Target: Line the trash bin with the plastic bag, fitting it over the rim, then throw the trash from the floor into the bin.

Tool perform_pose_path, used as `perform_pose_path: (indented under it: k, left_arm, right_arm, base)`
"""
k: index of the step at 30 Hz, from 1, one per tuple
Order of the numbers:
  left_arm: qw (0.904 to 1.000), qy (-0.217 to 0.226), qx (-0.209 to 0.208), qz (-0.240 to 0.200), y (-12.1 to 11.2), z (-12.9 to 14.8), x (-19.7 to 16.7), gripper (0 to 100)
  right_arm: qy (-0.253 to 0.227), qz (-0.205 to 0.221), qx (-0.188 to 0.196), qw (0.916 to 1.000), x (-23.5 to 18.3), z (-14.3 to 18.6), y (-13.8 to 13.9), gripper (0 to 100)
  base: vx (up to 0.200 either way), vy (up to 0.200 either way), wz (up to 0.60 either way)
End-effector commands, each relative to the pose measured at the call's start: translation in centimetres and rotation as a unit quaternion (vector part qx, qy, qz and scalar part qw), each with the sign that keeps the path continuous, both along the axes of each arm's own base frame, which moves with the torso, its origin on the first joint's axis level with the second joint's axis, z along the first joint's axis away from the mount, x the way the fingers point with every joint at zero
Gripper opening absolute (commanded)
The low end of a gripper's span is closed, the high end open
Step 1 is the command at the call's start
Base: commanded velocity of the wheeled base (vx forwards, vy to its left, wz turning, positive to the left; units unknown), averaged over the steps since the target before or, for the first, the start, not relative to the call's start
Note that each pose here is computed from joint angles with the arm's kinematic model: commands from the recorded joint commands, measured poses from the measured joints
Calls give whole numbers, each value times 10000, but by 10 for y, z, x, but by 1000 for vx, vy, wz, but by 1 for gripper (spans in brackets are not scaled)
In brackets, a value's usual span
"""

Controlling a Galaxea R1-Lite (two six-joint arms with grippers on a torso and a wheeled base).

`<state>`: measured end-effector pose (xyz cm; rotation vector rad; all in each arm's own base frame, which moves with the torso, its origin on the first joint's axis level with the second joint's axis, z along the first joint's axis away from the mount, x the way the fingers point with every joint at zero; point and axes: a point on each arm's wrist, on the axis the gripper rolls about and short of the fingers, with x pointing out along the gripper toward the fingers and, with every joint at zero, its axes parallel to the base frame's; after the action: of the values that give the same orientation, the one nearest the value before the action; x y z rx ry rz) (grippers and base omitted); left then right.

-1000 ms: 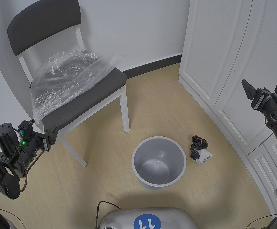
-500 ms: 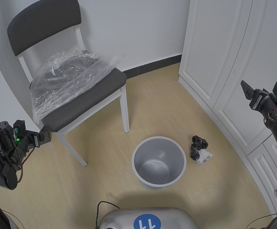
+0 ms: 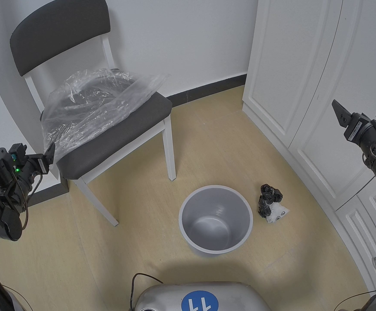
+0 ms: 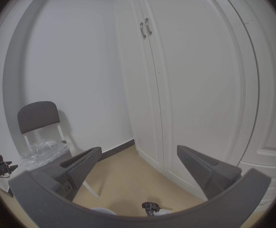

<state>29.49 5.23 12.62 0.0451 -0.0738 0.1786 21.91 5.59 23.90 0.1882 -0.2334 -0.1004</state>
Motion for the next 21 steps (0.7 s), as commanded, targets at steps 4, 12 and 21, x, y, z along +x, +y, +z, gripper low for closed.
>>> perform_pose_path:
  k: [4, 12, 21]
  left_arm:
    - [9985, -492, -177, 148, 6, 23, 1, 100]
    - [9989, -18, -173, -433, -5, 12, -25, 100]
    - [9942, 490, 220, -929, -12, 4, -48, 100]
  right_arm:
    - [-262, 14, 78, 9996, -3, 7, -1, 100]
    - [-211, 54, -106, 9997, -11, 3, 1, 100]
    - [-73, 181, -220, 9996, -14, -4, 1, 100]
  base:
    - [0, 0, 0]
    - [0, 0, 0]
    - [0, 0, 0]
